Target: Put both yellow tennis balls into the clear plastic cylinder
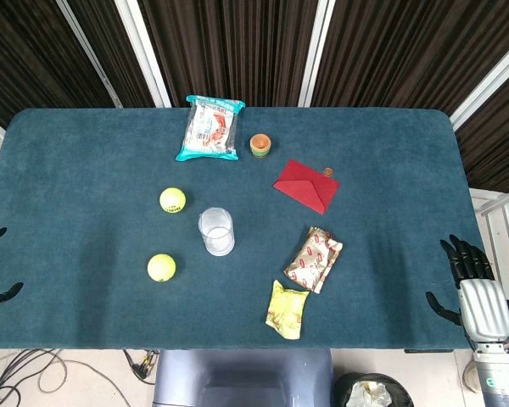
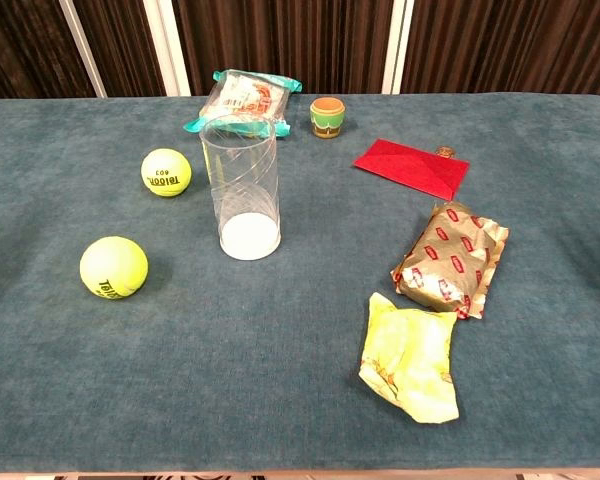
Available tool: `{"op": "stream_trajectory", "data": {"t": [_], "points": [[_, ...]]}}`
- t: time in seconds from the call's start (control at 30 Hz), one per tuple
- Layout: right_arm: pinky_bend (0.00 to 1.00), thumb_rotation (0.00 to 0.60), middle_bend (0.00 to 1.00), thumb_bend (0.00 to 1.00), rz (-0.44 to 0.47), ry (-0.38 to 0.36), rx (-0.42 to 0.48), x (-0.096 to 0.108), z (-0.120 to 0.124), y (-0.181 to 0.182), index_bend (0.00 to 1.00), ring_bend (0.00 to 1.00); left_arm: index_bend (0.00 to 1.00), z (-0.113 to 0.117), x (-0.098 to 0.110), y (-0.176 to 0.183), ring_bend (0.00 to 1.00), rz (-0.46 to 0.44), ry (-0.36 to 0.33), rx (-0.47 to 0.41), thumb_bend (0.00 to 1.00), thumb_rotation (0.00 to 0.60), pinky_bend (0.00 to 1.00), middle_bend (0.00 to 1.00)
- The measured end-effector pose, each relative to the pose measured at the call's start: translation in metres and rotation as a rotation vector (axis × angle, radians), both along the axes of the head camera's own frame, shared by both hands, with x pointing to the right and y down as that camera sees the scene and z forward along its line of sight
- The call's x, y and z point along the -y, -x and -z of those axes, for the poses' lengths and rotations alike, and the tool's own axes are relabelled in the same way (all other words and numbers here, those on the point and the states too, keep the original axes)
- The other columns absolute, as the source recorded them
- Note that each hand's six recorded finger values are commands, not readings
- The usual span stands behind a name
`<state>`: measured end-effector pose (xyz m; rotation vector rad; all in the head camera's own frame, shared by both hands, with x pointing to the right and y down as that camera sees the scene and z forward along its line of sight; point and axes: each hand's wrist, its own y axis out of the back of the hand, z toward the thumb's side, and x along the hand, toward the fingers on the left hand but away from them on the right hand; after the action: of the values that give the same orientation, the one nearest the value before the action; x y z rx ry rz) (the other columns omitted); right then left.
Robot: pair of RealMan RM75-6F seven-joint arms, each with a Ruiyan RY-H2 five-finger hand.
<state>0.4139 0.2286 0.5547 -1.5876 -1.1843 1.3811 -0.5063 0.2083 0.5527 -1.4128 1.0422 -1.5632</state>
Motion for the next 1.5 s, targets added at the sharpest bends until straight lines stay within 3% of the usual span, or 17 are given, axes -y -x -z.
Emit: {"op": "stream_trajectory", "data": {"t": [0.43,0.83,1.03,1.27,1.5], "points": [[0.09,0.600,0.00,0.34,-0.009,-0.010,0.003,0.000,0.002,-0.001,0.00,0.04,0.15,-0.002,0.000,0.000,0.00,0.007,-0.002,-0.006,0.07,0.600,0.11,0.00],[0.09,0.600,0.00,0.34,-0.050,-0.040,-0.006,0.002,0.009,-0.008,0.00,0.04,0.14,-0.007,0.004,-0.010,0.00,-0.025,0.030,-0.065,0.03,0.600,0.11,0.00],[0.09,0.600,0.00,0.34,-0.048,-0.036,-0.011,0.001,0.008,-0.007,0.00,0.04,0.14,-0.017,0.019,-0.035,0.00,-0.113,0.103,-0.112,0.03,0.600,0.11,0.00],[0.09,0.600,0.00,0.34,-0.060,-0.036,-0.016,0.002,0.008,-0.008,0.00,0.04,0.14,-0.033,0.041,-0.091,0.00,-0.265,0.230,-0.184,0.03,0.600,0.12,0.00],[0.09,0.600,0.00,0.34,-0.071,-0.035,-0.020,0.002,0.009,-0.009,0.00,0.04,0.14,-0.061,0.049,-0.142,0.00,-0.395,0.349,-0.179,0.01,0.600,0.12,0.00]]}}
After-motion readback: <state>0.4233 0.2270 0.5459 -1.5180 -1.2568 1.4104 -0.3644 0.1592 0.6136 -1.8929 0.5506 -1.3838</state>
